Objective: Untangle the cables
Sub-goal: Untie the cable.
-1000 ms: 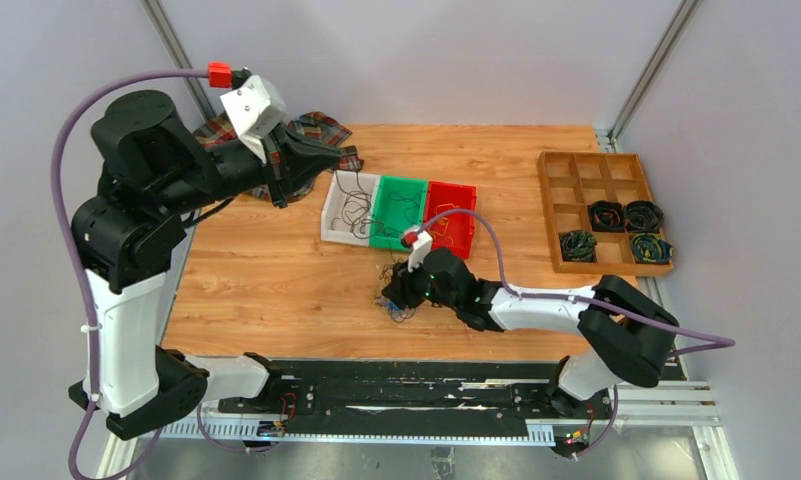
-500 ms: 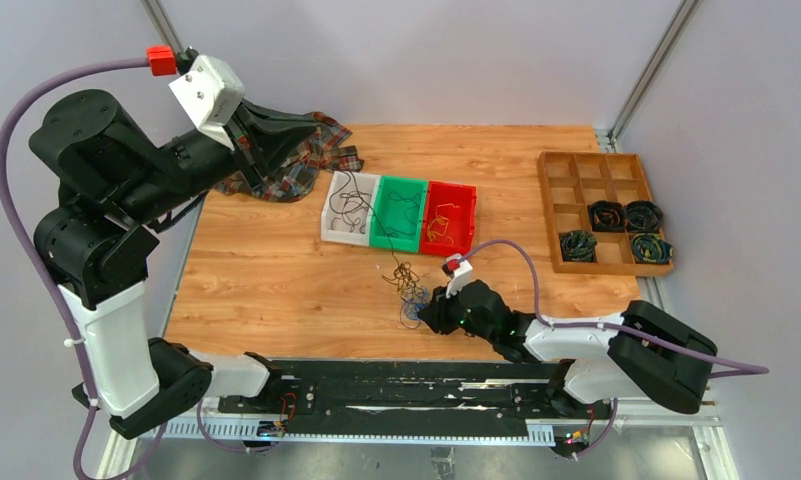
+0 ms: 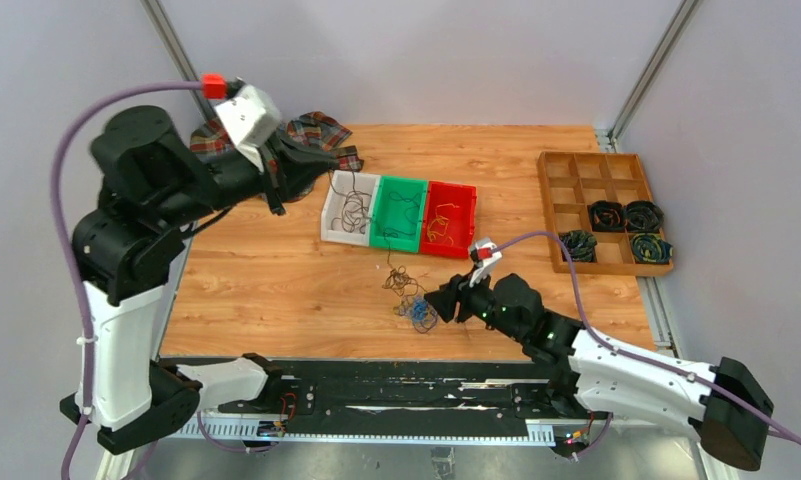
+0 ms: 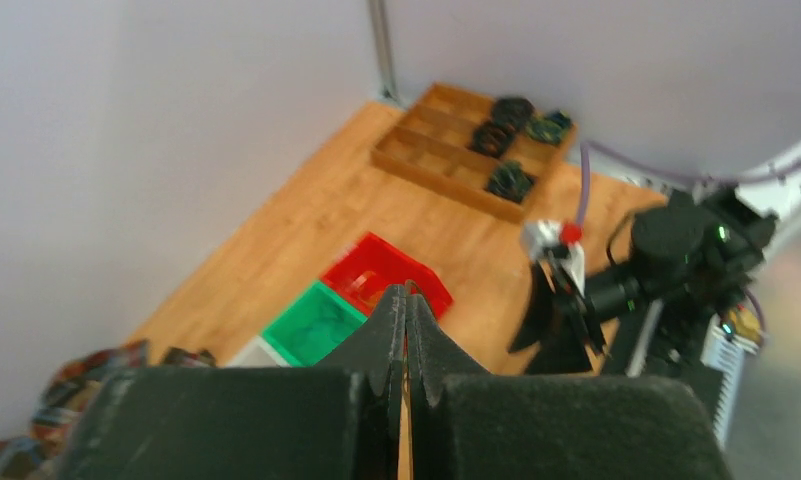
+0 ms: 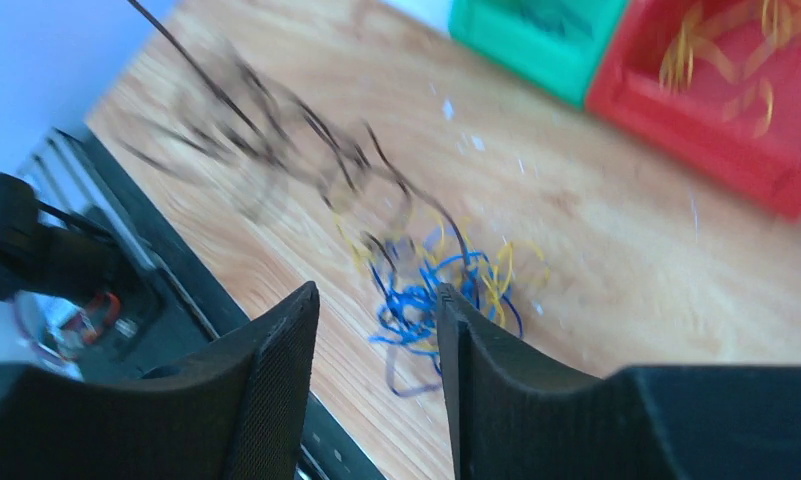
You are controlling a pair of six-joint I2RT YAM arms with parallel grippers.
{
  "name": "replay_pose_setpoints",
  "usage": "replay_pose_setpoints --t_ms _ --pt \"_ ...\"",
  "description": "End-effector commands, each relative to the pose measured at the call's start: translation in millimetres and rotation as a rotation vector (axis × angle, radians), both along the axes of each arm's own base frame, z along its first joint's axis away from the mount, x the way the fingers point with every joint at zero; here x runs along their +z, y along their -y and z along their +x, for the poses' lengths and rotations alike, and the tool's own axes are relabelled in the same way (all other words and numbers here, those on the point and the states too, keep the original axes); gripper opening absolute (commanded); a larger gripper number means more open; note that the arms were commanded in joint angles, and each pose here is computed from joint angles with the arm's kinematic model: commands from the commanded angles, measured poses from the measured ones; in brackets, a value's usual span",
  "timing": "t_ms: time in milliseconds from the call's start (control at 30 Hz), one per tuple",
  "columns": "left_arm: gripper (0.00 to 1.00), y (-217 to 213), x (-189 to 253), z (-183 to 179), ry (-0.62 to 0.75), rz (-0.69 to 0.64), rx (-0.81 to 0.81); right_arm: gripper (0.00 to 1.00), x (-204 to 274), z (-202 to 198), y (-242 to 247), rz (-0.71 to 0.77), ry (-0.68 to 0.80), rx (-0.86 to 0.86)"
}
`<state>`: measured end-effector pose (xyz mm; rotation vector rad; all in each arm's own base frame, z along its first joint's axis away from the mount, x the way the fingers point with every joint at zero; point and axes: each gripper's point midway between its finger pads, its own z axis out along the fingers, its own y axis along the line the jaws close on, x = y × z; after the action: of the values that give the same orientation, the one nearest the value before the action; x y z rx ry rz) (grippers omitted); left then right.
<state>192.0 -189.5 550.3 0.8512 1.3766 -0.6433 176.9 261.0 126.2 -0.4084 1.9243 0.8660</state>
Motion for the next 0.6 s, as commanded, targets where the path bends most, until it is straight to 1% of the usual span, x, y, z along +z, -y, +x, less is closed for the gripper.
replay_pose_setpoints --t_ms 0,67,167,233,300,367,400,433,467,500,567 --pt "0.00 23.1 -53.7 -8.3 -0.143 0.055 -0.152 0.48 58.8 3.4 -8.5 -0.029 0.108 0.056" --pt "0.00 21.5 -70.1 -2.6 -0.159 0.088 -0.132 0.48 69.5 1.8 -16.1 -0.031 0.125 0.097" --pt "0.00 14.5 -78.6 4.0 -0.120 0.132 -0.090 0.47 72.6 3.4 -25.4 -0.047 0.116 0.122" --pt "0.00 4.2 -88.9 12.1 -0.089 0.184 -0.028 0.46 75.2 5.9 -32.7 -0.048 0.124 0.137" --pt "0.01 -10.7 -109.8 23.4 -0.071 0.266 0.053 0.45 73.7 11.6 -38.1 -0.067 0.124 0.133" --pt "0.00 -28.6 -143.3 34.0 -0.069 0.376 0.134 0.45 69.2 15.4 -44.8 -0.093 0.121 0.144" --pt "0.01 -38.3 -165.2 38.8 -0.065 0.453 0.163 0.45 64.4 16.3 -48.1 -0.112 0.114 0.155" --pt "0.01 -50.8 -188.9 45.6 -0.056 0.539 0.205 0.44 60.2 17.2 -51.0 -0.125 0.106 0.162" --pt "0.01 -65.3 -226.0 56.3 -0.070 0.632 0.261 0.44 54.2 18.0 -53.4 -0.136 0.093 0.165" --pt "0.01 -80.6 -251.4 61.8 -0.066 0.706 0.301 0.43 48.2 18.4 -55.8 -0.146 0.079 0.169" --pt "0.00 -105.9 -296.8 67.2 -0.068 0.816 0.337 0.41 36.3 17.7 -60.1 -0.150 0.044 0.174"
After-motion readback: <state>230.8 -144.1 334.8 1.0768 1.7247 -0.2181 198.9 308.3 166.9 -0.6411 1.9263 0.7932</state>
